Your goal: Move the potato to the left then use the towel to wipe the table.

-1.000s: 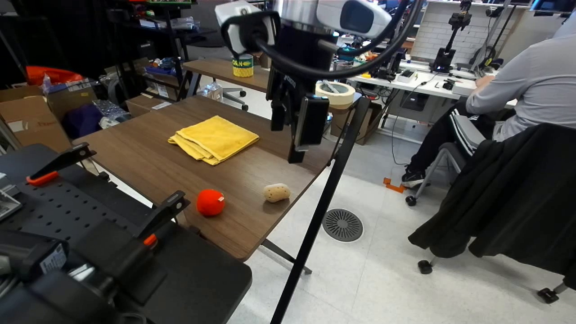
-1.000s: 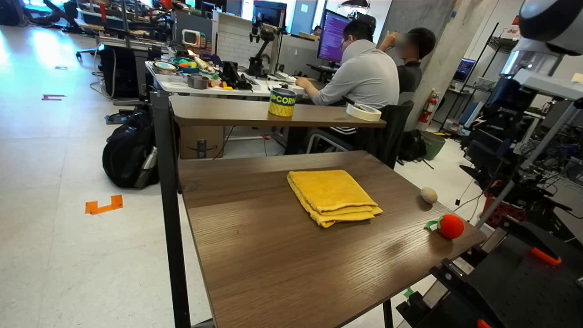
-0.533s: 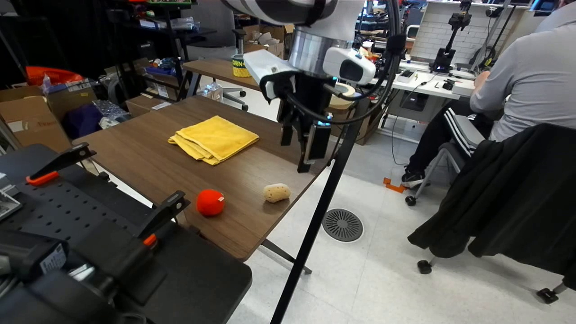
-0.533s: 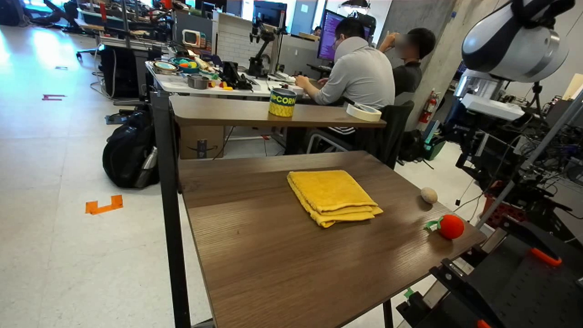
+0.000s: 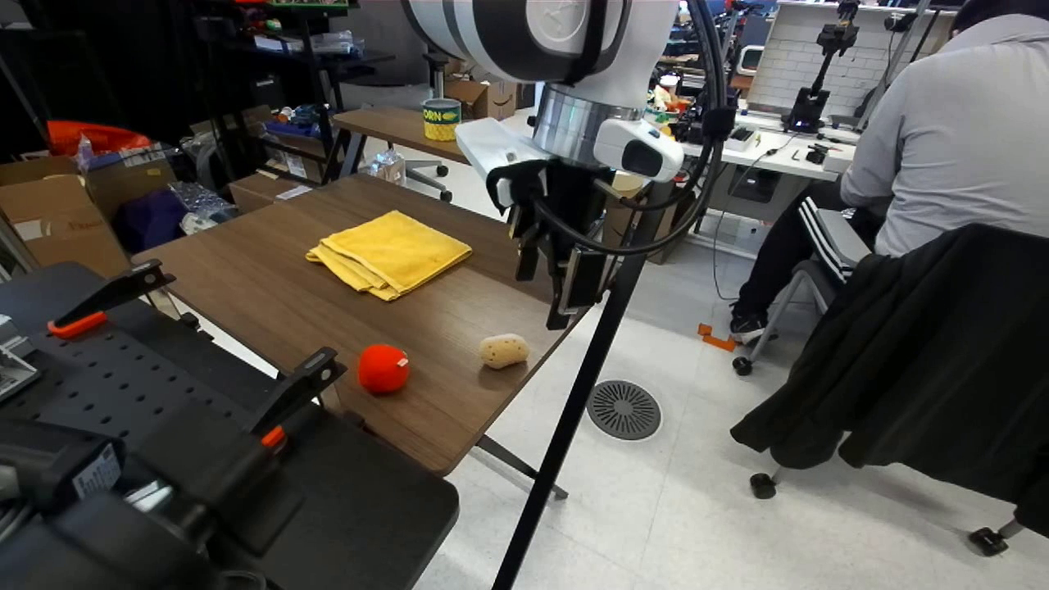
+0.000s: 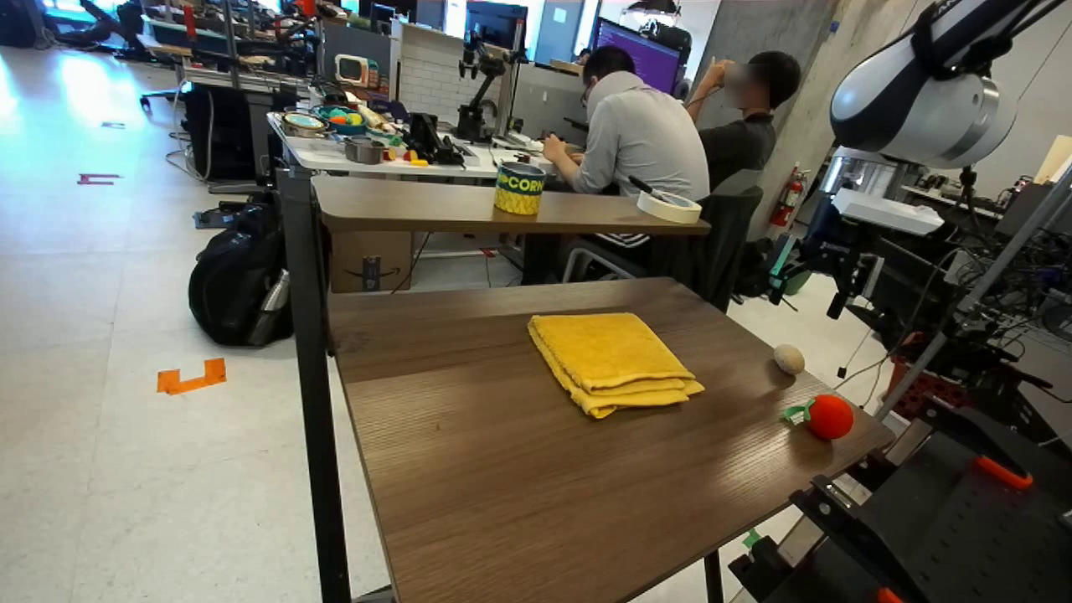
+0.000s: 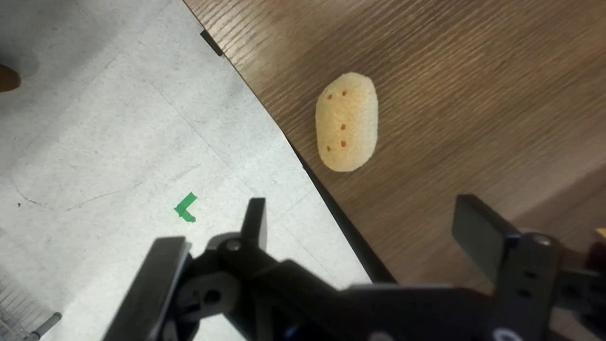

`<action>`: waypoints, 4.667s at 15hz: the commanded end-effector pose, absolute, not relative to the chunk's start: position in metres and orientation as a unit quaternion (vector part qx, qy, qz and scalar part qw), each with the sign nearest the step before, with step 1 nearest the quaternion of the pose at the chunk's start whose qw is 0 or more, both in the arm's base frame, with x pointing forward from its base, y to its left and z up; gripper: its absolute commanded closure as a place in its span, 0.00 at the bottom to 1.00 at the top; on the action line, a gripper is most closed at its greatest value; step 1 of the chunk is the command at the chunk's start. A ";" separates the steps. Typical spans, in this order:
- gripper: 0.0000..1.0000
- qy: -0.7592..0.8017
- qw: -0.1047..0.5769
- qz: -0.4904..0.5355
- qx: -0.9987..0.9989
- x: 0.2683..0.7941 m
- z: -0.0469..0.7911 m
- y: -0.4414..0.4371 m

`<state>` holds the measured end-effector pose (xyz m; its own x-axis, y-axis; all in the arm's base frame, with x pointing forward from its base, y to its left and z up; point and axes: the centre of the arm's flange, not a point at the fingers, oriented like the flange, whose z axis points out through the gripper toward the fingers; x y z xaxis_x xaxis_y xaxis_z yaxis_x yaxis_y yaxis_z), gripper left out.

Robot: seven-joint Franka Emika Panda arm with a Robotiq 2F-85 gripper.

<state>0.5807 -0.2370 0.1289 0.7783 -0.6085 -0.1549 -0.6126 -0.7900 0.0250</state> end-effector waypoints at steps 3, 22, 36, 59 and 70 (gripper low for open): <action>0.00 0.317 0.002 0.059 -0.947 0.564 0.107 -0.225; 0.00 0.300 0.008 0.002 -0.954 0.550 0.067 -0.196; 0.96 0.250 0.089 0.058 -0.963 0.561 0.116 -0.150; 0.95 0.069 0.041 0.157 -0.984 0.778 0.114 0.062; 0.81 0.034 0.024 0.142 -0.989 0.735 0.096 0.092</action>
<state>0.7348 0.0914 0.0957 0.9574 -0.0609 -0.2824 -0.0748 -0.9964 -0.0387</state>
